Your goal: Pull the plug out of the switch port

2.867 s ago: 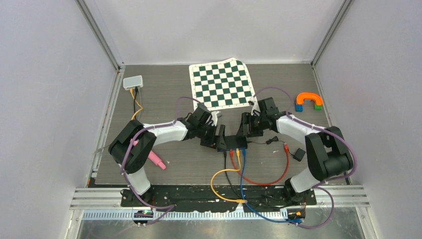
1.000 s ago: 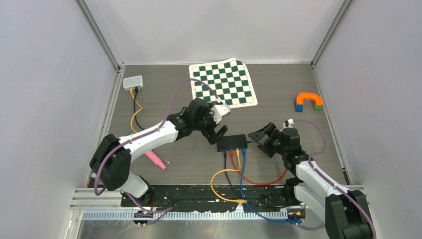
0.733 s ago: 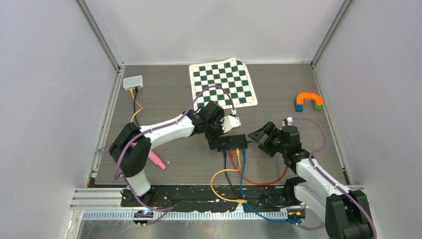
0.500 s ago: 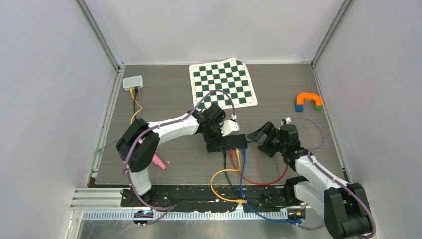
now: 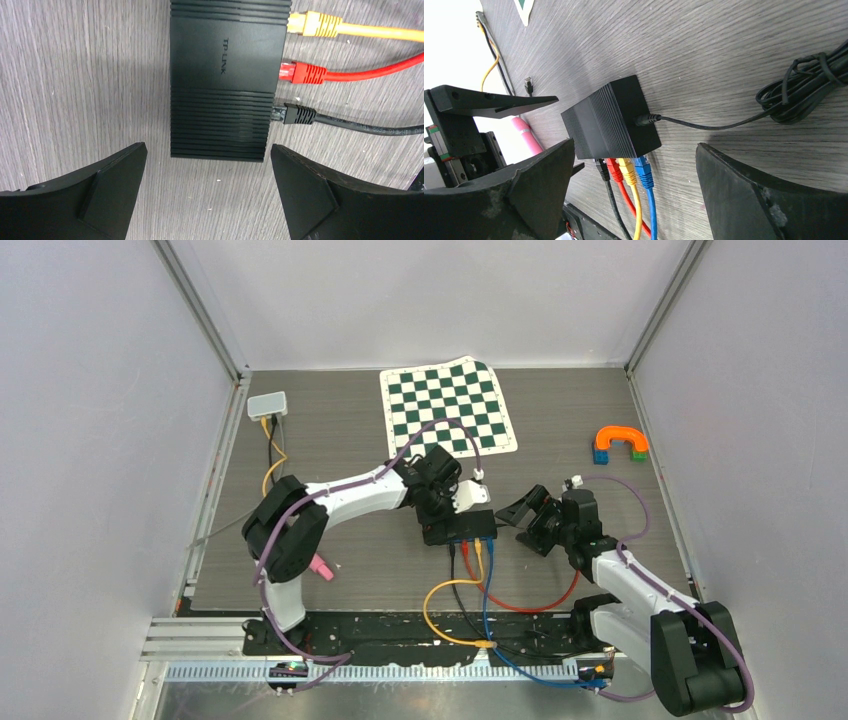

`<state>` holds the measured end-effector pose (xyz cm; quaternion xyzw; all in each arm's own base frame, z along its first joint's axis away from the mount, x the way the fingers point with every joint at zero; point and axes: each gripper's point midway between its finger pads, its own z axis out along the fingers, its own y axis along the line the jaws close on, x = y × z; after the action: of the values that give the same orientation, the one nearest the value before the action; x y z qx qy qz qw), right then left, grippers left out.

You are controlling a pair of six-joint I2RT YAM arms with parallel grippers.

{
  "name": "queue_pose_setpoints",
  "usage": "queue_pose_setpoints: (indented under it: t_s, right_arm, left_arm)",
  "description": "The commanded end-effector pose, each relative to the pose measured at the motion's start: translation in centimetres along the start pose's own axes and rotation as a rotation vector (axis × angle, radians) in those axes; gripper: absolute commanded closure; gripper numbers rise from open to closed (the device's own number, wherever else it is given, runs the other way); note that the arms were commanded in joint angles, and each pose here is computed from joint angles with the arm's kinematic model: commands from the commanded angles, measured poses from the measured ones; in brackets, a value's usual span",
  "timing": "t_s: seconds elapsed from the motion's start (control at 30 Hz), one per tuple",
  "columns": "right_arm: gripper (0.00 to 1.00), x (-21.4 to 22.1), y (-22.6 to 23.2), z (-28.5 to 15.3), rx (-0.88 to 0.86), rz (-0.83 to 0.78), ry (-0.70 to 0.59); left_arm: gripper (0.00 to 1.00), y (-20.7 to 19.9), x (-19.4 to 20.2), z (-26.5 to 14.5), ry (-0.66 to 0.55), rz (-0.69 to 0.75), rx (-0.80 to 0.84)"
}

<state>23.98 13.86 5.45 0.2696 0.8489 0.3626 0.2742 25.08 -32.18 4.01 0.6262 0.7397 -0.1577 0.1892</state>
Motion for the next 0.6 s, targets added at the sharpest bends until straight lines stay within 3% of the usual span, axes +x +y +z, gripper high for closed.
queue_pose_setpoints:
  t_s: [0.0,0.17,0.33,0.43,0.57]
  right_arm:
    - [0.03,-0.87,1.06,-0.05,-0.043,-0.016,-0.037]
    - [0.03,-0.79,1.02,0.14,-0.04,-0.009,-0.027]
    - [0.02,-0.58,1.11,0.38,-0.04,-0.001,-0.005]
    - [0.11,-0.35,1.34,0.52,-0.047,0.021,0.015]
    - [0.32,-0.2,1.01,0.71,-0.044,0.07,0.009]
  left_arm:
    - [0.0,-0.49,-0.2,0.76,0.011,0.006,0.045]
    - [0.01,-0.68,0.09,1.18,0.025,-0.012,0.059]
    - [0.14,-0.67,0.05,1.27,0.023,-0.022,0.057]
    - [0.23,-0.94,0.04,1.21,0.022,-0.024,0.067]
    - [0.33,-1.48,0.65,1.0,0.035,-0.029,0.072]
